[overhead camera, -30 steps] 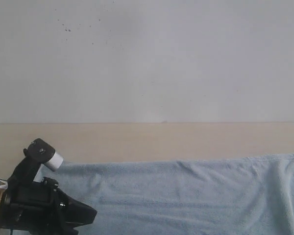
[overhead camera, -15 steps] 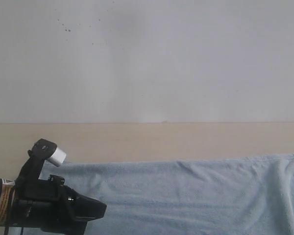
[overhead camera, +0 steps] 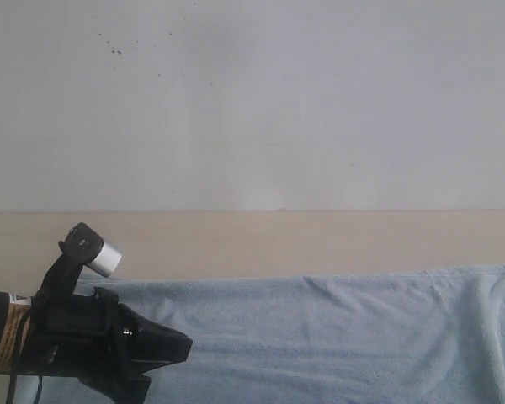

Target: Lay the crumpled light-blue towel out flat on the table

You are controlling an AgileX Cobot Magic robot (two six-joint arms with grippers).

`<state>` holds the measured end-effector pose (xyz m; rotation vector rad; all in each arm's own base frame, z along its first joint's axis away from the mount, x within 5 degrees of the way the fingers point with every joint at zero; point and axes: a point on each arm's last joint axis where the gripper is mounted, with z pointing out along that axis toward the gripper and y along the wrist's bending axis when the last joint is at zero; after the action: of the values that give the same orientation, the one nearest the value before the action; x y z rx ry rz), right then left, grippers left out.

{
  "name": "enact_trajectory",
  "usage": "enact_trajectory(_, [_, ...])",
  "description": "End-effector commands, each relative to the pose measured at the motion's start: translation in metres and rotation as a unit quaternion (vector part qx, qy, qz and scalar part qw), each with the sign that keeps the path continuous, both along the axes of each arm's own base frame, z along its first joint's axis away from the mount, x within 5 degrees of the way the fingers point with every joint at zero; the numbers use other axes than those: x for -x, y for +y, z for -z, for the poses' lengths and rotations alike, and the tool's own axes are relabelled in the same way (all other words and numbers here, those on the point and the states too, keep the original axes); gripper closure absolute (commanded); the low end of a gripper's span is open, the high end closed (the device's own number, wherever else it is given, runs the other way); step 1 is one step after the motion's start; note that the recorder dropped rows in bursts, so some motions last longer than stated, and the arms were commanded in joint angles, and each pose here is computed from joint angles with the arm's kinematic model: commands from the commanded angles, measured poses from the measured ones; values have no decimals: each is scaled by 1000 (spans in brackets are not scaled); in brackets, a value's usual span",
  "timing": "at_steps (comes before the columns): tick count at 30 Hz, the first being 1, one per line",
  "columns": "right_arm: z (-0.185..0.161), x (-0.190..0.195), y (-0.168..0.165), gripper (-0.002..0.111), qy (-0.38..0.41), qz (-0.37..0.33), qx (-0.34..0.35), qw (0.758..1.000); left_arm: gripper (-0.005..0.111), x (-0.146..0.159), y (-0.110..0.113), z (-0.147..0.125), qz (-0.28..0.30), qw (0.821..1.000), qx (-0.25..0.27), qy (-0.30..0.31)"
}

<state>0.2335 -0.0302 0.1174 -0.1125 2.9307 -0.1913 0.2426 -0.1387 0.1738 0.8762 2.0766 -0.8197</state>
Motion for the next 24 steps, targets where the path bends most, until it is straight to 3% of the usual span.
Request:
enact_trajectory(1, [2,2,-5,107,13,-4,15,1000,103,0,-2,-1,17,1000,-4,-14])
enact_trajectory(7, [2,8,-28,107,12,95,18,995,103,0,-2,-1,17,1000,-4,-14])
enact_trajectory(14, [1,6,-30,107,2,103,15,995,103,-1,-1,-1,15,1000,-11,-18])
enact_trajectory(24, [2,8,-34,107,20,63,47,997,103,-11,19,14,-36,986,-156,-52])
